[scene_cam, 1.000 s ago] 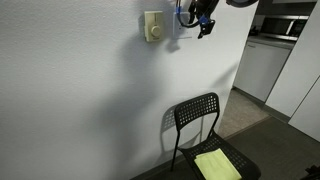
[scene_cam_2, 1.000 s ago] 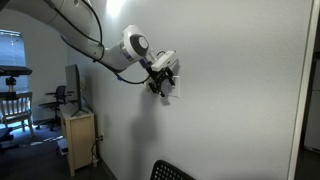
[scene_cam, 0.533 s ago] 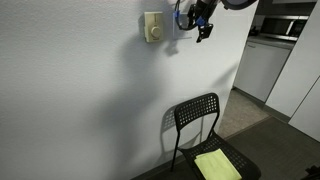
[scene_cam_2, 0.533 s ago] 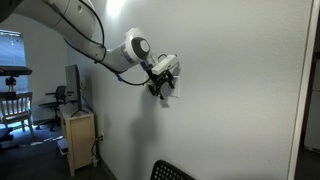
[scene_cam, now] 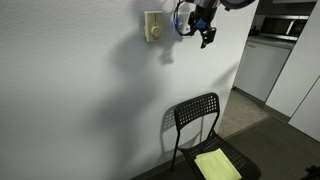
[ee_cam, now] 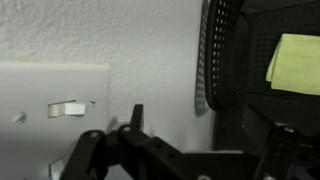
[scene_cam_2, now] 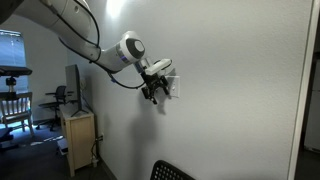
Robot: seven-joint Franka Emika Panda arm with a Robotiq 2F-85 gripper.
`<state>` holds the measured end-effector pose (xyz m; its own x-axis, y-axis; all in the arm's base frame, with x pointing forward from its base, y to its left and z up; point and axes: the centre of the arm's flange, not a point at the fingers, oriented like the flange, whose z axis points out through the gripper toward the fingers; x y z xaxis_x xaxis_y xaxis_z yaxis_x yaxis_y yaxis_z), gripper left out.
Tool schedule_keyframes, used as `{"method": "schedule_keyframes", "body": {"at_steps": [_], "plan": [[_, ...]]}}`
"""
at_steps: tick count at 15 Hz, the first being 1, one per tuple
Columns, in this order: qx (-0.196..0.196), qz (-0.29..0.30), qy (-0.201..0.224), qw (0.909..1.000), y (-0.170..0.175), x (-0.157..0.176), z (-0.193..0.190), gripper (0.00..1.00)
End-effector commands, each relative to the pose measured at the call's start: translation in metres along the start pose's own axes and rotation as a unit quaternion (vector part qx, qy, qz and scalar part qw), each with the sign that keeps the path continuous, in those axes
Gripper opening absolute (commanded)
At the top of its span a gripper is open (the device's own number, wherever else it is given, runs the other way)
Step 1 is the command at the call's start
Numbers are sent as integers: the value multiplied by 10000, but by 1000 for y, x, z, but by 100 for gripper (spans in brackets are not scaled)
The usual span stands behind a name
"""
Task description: Turn on both buttons on the switch and then turn off the first button
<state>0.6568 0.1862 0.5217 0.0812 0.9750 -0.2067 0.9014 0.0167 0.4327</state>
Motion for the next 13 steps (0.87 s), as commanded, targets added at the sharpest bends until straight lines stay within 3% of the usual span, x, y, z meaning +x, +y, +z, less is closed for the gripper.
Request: {"method": "schedule_keyframes", "body": {"at_steps": [1, 10, 11, 13], "plan": [[256, -240, -271, 9990, -32, 7, -12, 100], [464, -83, -498, 9976, -58, -9, -15, 100], [385, -127, -372, 9985, -42, 5, -12, 100], [435, -111, -416, 9981, -46, 1, -13, 100]]}}
